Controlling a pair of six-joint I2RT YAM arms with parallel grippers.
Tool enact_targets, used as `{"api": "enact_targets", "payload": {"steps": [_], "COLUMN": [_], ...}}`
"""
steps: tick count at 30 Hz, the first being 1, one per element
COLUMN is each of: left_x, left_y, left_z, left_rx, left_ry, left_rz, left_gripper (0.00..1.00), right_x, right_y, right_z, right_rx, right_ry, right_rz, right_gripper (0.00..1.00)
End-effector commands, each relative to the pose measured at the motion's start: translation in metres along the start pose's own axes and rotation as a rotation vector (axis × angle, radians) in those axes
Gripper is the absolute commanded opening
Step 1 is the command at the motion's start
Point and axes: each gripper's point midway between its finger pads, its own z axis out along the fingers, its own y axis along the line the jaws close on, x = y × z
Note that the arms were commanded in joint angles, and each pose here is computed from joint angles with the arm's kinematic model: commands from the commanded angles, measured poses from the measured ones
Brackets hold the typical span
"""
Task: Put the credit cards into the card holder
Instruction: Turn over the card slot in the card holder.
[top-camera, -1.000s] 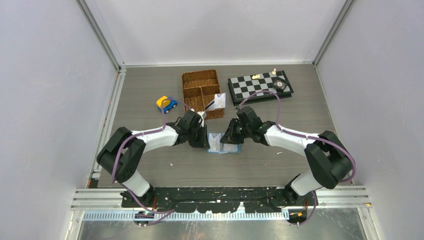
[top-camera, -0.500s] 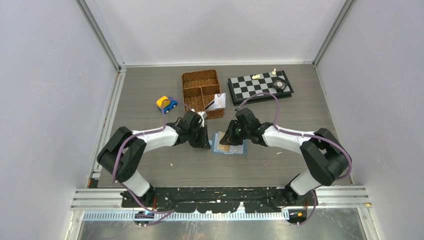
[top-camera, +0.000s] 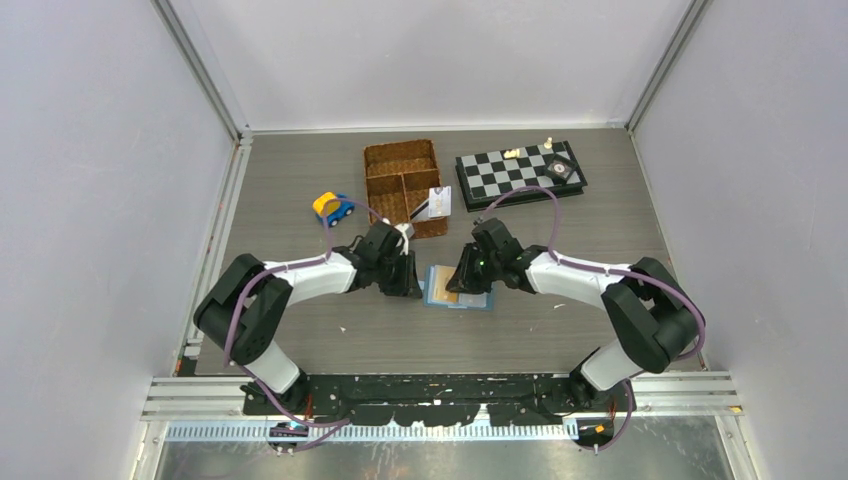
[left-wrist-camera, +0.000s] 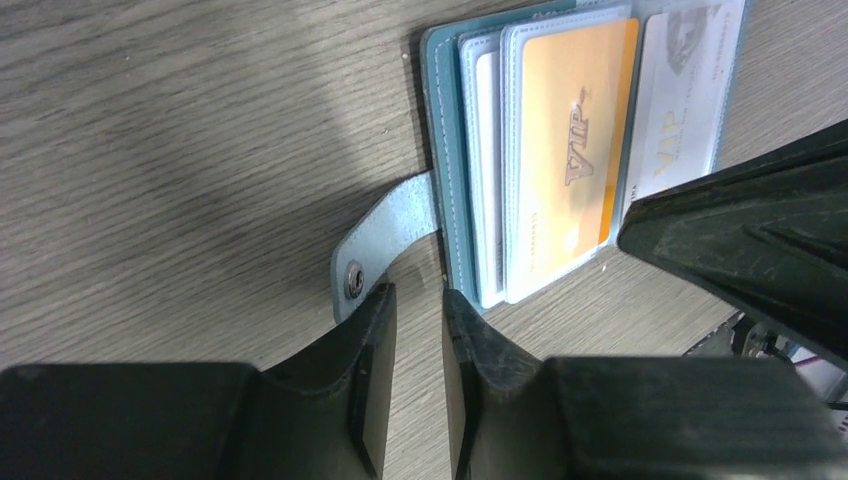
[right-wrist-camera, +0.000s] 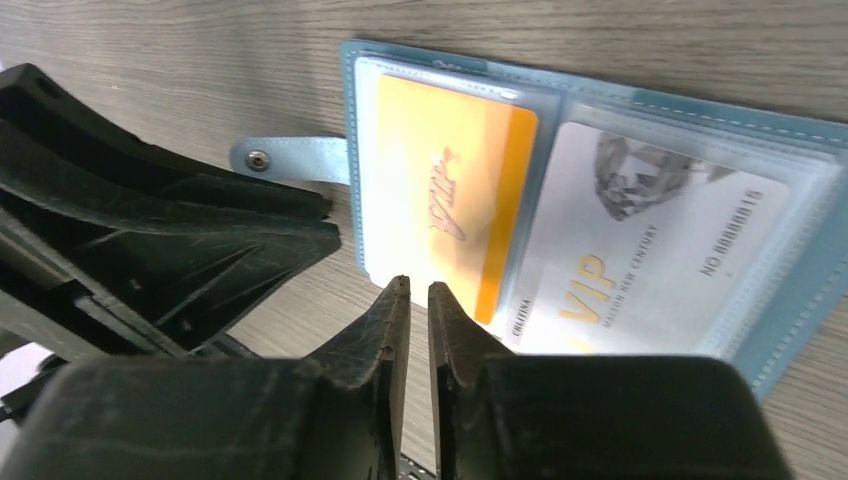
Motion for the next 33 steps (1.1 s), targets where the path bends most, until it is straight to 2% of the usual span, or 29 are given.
{"api": "enact_targets", "payload": {"steps": [1, 8, 12, 17, 21, 25, 33], "left_x": [0.000, -0.023, -0.026, -0.022, -0.016, -0.011, -0.007], "left_y": [-0.001, -0.034, -0.046, -0.043, -0.032, -0.025, -0.019], "left_z": [-0.014, -0.029, -0.021, -0.008, -0.001, 0.006, 0.008], "left_rx": [-0.008, 0.102, 0.155, 0.158, 0.124, 0.103, 0.078], "left_ry": [-0.014, -0.065, -0.044, -0.020, -0.007, 0.011, 0.019], "left_rz": [0.001, 0.017, 0.005, -0.024, -0.036, -0.045, -0.048], "left_gripper": [0.28, 0.42, 0.48, 0.53, 0.54, 0.55, 0.55], "right_x": [-0.019, -0.033, -0.035, -0.034, -0.032, -0.028, -0.024], "right_y": [0.004, -0.023, -0.038, -0.049, -0.052, -0.049, -0.059], "right_z": [-0.016, -0.028, -0.036, -0.045, -0.047, -0.042, -0.032], "right_rx": [0.037, 0.201, 0.275, 0.289, 0.234, 0.159, 0.142], "right_ry": [-0.080, -0.164, -0.183, -0.181, -0.145, -0.110, -0.079], "right_rz": [-0.073, -0.075, -0.083, -0.066, -0.032, 0.000, 0.044], "right_gripper": [0.21, 0.37, 0.49, 0.57, 0.57, 0.52, 0.47]}}
